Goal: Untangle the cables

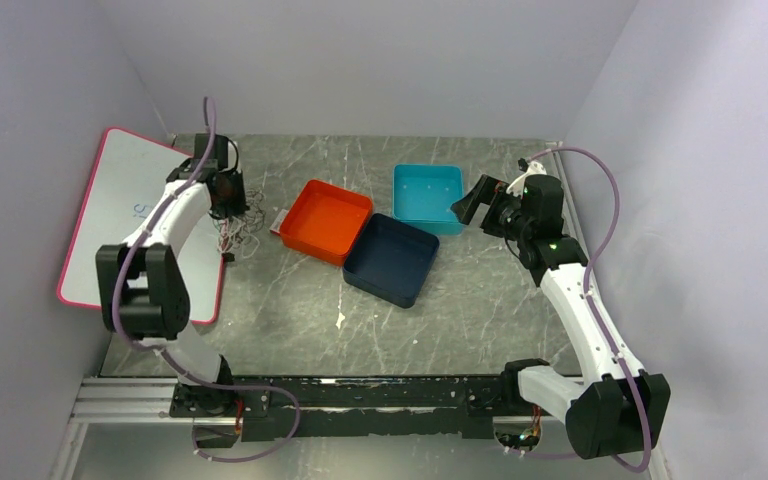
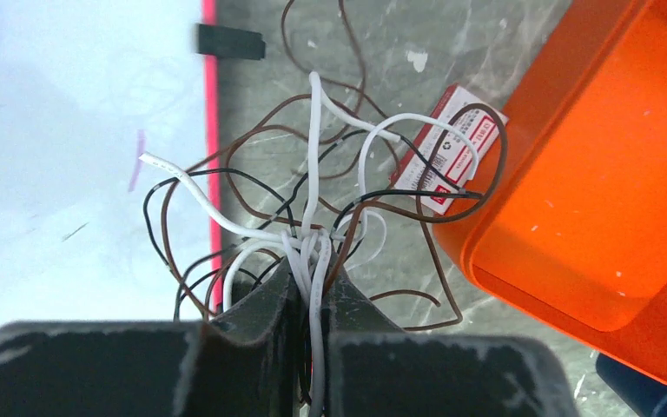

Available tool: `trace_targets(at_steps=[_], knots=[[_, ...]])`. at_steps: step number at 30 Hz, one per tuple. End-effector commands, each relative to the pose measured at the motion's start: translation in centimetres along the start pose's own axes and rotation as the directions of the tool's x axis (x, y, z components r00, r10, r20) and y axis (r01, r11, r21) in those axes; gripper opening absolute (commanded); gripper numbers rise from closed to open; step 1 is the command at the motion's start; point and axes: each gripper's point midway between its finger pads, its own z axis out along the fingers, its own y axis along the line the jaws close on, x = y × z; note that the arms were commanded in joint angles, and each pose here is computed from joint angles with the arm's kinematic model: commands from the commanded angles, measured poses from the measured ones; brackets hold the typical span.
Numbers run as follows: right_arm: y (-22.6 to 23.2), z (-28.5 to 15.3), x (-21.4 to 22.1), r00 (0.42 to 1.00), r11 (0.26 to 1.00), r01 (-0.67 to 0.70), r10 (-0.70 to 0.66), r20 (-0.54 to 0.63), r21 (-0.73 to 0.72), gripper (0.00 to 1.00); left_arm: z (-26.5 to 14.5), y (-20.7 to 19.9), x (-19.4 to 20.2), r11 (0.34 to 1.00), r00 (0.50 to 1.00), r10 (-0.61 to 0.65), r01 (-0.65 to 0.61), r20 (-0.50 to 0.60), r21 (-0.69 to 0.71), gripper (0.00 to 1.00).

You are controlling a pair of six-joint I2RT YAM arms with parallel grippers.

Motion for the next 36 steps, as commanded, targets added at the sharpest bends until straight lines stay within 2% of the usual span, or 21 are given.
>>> trace_targets(at_steps=[1, 8, 13, 19, 25, 30, 36], knots=[[-0.1, -0.5, -0.5, 1.0, 1.0, 0.007, -0.007, 0.022, 0.006, 1.0, -3.8, 0.7, -0.4, 0.999, 0.998, -0.008, 0.01, 0.055, -0.043, 0.07], [0.2, -0.4, -0.4, 1.0, 1.0, 0.01, -0.01, 0.017, -0.014, 1.0, -9.2, 0.5, 1.0, 0.999, 0.993, -0.001, 0.005, 0.119, -0.039, 0.07], [0.4, -0.2, -0.4, 1.0, 1.0, 0.006, -0.005, 0.016, -0.029, 1.0, -12.7, -1.6, 2.8, 0.999, 0.986, 0.022, -0.018, 0.167, -0.026, 0.07], [0.6, -0.3, -0.6, 1.0, 0.999, 0.022, -0.021, 0.014, -0.039, 0.99, -15.8, -4.6, 5.8, 0.997, 0.986, 0.057, -0.065, 0.154, 0.047, 0.07], [0.4, -0.5, -0.7, 0.999, 0.999, 0.042, -0.042, 0.015, -0.026, 1.0, -17.0, -8.5, 10.8, 0.981, 0.992, 0.109, -0.119, 0.068, 0.155, 0.07], [0.6, -0.9, -0.6, 0.999, 0.999, 0.033, -0.033, 0.019, -0.03, 1.0, -16.9, -9.2, 15.3, 0.973, 0.978, 0.206, -0.201, -0.034, 0.111, 0.07], [0.5, -0.7, -0.1, 1.0, 0.999, 0.019, -0.019, 0.005, -0.037, 1.0, -15.2, -11.0, 16.3, 0.952, 0.957, 0.286, -0.278, -0.046, 0.132, 0.07]])
